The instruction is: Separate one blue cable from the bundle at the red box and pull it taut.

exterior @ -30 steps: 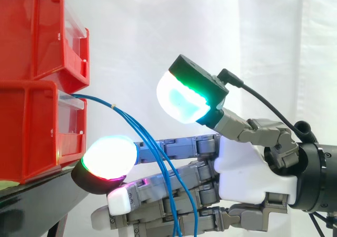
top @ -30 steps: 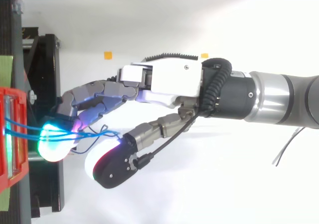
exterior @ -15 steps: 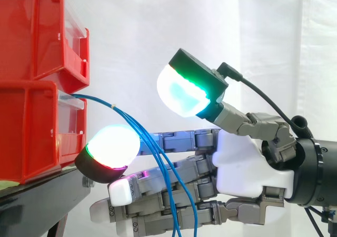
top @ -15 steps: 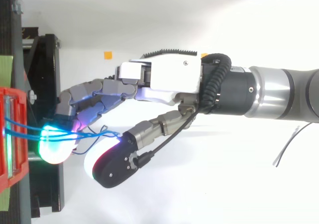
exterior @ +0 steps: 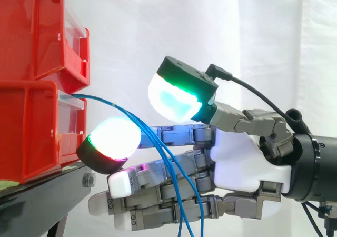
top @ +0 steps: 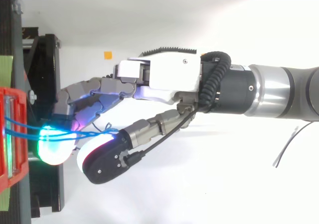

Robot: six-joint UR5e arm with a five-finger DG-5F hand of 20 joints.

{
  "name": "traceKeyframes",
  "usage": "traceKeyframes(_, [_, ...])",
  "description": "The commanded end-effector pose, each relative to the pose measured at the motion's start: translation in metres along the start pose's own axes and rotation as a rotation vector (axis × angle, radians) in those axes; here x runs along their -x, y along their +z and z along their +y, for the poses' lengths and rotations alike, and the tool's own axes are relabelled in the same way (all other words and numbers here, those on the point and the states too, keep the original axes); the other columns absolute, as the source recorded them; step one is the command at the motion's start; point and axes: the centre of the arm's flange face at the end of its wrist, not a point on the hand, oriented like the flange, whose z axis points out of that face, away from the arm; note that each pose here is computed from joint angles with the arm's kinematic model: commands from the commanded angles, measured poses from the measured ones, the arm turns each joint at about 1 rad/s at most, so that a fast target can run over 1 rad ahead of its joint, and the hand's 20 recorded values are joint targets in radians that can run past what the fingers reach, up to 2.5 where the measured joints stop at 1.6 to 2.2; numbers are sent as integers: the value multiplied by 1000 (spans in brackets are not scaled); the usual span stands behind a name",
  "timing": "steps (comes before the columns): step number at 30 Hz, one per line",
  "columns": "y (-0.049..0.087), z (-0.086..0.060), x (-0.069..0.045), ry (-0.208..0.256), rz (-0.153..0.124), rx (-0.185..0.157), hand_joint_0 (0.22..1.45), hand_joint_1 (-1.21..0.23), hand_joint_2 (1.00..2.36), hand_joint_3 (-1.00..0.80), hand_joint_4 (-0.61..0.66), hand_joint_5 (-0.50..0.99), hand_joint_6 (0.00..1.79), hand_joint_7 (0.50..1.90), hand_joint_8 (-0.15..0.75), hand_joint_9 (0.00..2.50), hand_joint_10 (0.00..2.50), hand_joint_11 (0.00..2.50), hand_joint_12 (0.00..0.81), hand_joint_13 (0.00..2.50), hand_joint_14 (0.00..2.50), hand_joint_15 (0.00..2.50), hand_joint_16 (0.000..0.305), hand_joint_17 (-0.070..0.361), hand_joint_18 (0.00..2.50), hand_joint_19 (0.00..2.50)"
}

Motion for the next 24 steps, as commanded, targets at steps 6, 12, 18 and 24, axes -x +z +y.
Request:
traceKeyframes(6, [7, 12, -2, -12, 15, 1, 587, -597, 1017, -272, 181, -138, 502, 1252, 290, 627, 21, 580, 318, 362, 8, 210, 43, 97, 227, 216])
traceKeyframes(12, [6, 10, -2, -19, 16, -17, 587, -565, 1015, -278, 177, -136, 501, 1268, 294, 636, 22, 589, 319, 367, 9, 223, 43, 97, 224, 226])
traceKeyframes(18, [6, 10, -2, -19, 16, -17, 534, -516, 1005, -435, 194, -143, 502, 1208, 306, 643, 19, 588, 335, 390, 8, 230, 45, 102, 248, 233])
traceKeyframes(24, [5, 8, 0, -23, 14, -20, 515, -479, 1001, -482, 200, -153, 502, 1162, 309, 638, 21, 585, 340, 411, 9, 249, 46, 104, 284, 242])
